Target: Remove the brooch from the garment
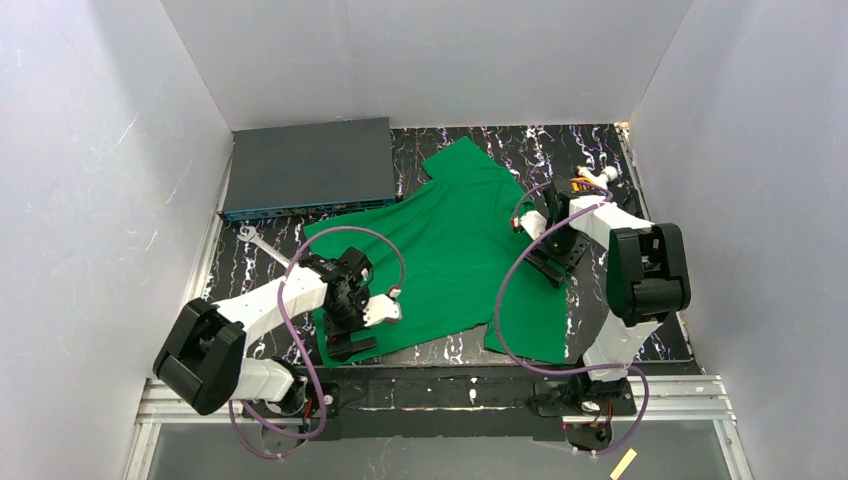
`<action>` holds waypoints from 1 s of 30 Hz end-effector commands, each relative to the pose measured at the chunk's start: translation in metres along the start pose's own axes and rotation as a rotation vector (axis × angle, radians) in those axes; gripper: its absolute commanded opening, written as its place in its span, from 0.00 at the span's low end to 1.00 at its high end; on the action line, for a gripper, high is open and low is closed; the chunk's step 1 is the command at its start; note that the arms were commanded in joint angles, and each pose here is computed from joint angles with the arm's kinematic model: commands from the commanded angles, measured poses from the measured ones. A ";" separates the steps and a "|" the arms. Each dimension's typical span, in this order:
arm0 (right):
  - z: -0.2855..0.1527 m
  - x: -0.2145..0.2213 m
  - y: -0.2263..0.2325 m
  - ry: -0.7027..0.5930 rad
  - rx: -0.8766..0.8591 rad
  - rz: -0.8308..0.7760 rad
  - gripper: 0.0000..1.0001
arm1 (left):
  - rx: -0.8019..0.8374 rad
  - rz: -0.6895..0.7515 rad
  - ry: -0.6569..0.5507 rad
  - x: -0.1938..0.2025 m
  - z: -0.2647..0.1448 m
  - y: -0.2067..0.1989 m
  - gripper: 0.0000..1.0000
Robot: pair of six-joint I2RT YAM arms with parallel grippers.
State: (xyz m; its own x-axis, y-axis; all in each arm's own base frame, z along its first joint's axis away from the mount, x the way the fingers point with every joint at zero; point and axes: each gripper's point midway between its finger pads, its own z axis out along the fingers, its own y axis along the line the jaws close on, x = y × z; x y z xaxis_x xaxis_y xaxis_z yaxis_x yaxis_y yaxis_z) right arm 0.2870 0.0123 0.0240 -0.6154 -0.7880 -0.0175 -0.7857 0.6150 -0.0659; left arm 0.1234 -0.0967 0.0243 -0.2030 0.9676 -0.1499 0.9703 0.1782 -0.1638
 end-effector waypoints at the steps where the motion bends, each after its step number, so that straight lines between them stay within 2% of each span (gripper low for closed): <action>1: -0.013 0.008 -0.013 0.006 0.046 -0.002 0.87 | 0.099 0.033 -0.028 -0.004 0.000 -0.025 0.91; 4: -0.023 0.000 -0.014 -0.033 0.028 0.000 0.89 | 0.111 0.012 -0.065 -0.015 -0.010 -0.028 0.92; 9: -0.054 -0.023 -0.020 -0.148 0.033 0.023 0.98 | 0.096 -0.023 -0.257 -0.060 -0.058 -0.033 0.98; 13: -0.090 -0.050 -0.027 -0.296 0.059 0.040 0.98 | 0.045 -0.126 -0.372 -0.088 -0.099 -0.027 0.98; 17: -0.136 -0.078 -0.037 -0.450 0.092 0.081 0.98 | 0.031 -0.352 -0.535 -0.111 -0.151 -0.008 0.98; 22: -0.199 -0.105 -0.049 -0.624 0.140 0.135 0.98 | -0.041 -0.616 -0.667 -0.111 -0.211 0.035 0.98; 26: -0.230 -0.108 -0.058 -0.660 0.178 0.208 0.98 | -0.097 -0.825 -0.722 -0.096 -0.244 0.071 0.98; 30: -0.230 -0.104 -0.064 -0.662 0.157 0.311 0.98 | -0.103 -1.056 -0.723 -0.067 -0.252 0.105 0.98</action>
State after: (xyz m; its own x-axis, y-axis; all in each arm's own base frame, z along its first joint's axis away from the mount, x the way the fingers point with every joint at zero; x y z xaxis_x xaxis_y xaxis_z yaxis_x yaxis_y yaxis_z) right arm 0.3947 0.0663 0.2489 -0.5291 -0.5692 -0.6294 -0.6104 0.7705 -0.1837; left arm 0.2660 -0.1219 0.2654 -0.7521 0.2258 -0.6191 0.5191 0.7818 -0.3454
